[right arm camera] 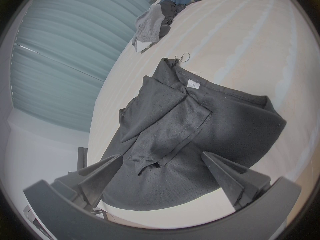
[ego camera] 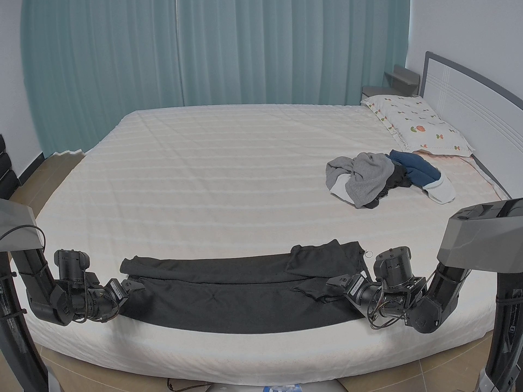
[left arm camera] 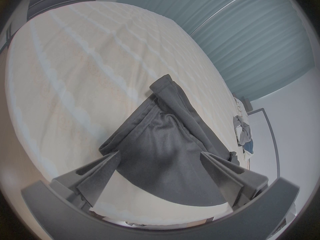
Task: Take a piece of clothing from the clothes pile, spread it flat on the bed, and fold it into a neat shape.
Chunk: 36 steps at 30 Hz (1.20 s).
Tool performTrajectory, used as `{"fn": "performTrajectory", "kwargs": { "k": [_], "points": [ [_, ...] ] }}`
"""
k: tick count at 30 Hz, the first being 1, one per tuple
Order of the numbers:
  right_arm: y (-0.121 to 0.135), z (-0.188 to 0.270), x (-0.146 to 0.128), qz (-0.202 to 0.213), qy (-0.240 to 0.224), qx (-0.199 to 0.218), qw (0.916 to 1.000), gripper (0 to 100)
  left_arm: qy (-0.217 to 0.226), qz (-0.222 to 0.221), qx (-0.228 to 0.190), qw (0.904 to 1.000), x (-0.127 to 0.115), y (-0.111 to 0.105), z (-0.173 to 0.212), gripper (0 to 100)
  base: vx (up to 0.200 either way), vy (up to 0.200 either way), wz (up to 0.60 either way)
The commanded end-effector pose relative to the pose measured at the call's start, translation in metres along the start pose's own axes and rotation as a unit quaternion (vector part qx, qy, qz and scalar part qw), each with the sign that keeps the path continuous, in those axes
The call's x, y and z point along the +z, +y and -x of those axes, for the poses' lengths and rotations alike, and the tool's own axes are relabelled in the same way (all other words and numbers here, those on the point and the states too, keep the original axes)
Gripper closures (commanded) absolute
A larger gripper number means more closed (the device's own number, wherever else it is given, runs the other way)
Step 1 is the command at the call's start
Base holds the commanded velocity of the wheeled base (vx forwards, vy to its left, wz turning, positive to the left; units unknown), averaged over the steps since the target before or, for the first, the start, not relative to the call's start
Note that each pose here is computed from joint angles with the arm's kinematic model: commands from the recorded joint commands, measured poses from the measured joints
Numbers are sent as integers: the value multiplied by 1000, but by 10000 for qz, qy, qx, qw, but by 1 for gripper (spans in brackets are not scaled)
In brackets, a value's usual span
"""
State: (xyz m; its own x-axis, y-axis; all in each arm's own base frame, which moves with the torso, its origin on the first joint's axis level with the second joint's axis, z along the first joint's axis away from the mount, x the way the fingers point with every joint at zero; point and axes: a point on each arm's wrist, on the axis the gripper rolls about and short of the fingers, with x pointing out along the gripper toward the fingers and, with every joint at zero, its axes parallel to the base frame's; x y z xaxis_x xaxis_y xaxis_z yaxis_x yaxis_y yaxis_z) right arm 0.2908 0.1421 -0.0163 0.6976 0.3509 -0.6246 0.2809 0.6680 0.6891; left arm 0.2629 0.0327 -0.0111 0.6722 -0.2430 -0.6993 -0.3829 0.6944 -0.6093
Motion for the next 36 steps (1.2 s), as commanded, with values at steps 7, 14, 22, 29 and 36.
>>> {"fn": "performTrajectory", "kwargs": {
  "k": [7,14,22,29,36],
  "points": [
    [10,-14,-4,83,-71,117,9999,0,8,2,8,10000,0,1,-1,0,0,0,0],
    [11,-22,-3,79,-228,69,9997,0,25,-13,21,10000,-1,1,-2,0,0,0,0],
    [7,-26,-1,55,-392,-63,9992,100,31,-26,25,10000,-1,2,-2,0,0,0,0],
    [5,-24,-2,56,-485,-165,9987,100,36,-39,22,10000,-1,1,-2,0,0,0,0],
    [11,-11,-1,70,-497,-75,9987,100,36,-39,22,10000,-1,1,-2,0,0,0,0]
  ]
}}
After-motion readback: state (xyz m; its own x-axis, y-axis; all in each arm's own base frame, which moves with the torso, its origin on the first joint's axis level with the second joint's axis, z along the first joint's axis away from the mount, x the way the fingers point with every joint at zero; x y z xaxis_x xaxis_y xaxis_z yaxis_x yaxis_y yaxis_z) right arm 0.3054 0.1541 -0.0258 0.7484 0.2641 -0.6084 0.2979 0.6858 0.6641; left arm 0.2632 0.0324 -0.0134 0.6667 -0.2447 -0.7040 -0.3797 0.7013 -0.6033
